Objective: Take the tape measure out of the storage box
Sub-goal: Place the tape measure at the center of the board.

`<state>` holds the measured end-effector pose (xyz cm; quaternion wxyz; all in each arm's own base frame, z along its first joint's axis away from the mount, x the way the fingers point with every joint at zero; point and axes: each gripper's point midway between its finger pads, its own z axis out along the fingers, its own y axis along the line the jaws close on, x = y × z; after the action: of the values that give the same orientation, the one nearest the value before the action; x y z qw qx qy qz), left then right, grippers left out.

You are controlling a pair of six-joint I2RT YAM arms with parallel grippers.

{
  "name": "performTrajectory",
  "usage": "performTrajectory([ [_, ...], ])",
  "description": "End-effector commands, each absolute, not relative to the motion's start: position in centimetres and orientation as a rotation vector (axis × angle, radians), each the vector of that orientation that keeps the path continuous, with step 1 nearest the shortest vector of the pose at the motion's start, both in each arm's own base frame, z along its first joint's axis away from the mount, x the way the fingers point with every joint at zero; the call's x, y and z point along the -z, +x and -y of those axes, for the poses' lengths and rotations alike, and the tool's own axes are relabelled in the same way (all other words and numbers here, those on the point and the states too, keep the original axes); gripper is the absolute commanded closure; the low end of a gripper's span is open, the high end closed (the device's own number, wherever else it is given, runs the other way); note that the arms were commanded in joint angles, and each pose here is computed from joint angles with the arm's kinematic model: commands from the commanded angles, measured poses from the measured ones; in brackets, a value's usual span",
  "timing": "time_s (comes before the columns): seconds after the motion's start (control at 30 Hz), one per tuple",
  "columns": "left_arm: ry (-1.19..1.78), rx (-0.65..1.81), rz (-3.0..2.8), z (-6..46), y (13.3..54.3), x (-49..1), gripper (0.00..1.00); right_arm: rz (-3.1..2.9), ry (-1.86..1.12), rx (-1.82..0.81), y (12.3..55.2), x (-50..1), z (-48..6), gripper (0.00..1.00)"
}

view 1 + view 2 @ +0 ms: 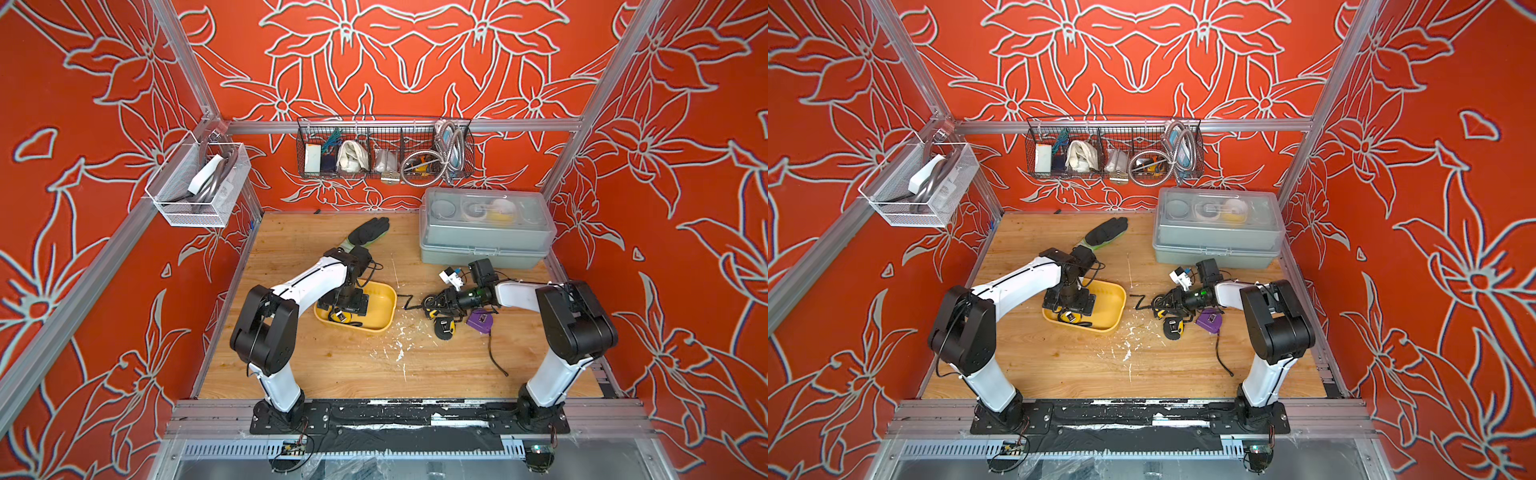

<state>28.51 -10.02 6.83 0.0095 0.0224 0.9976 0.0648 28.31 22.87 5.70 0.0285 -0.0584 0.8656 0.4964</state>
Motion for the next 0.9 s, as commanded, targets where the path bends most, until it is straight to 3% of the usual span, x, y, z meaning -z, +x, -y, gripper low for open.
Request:
performTrajectory([
  [0.0,0.052,-0.218,-3.182,9.8,27.4,-6.2,0.01,-2.684,-0.245,-1.458,28.9,-5.5,-22.7,0.67],
  [0.07,0.041,-0.231,-3.199,9.7,27.1,-5.7,0.01,-2.685,-0.244,-1.44,29.2,-5.4,-22.7,0.62],
  [0.2,0.026,-0.22,-3.229,10.0,27.0,-5.0,0.0,-2.704,-0.234,-1.407,29.7,-5.2,-22.6,0.41],
  [0.27,0.016,-0.221,-3.241,10.1,27.0,-4.5,0.0,-2.695,-0.253,-1.391,29.9,-5.9,-22.6,0.23],
  [0.3,0.016,-0.221,-3.252,10.1,27.0,-4.2,0.01,-2.699,-0.26,-1.364,30.0,-6.5,-22.4,0.03],
  [0.6,0.015,-0.264,-3.321,10.1,26.5,-1.9,0.01,-2.568,-0.308,-1.194,31.2,-13.5,-21.4,0.0],
  [0.87,0.012,-0.235,-3.343,10.5,26.3,-1.1,0.14,-2.696,-0.434,-1.083,29.4,-10.2,-21.9,0.04],
])
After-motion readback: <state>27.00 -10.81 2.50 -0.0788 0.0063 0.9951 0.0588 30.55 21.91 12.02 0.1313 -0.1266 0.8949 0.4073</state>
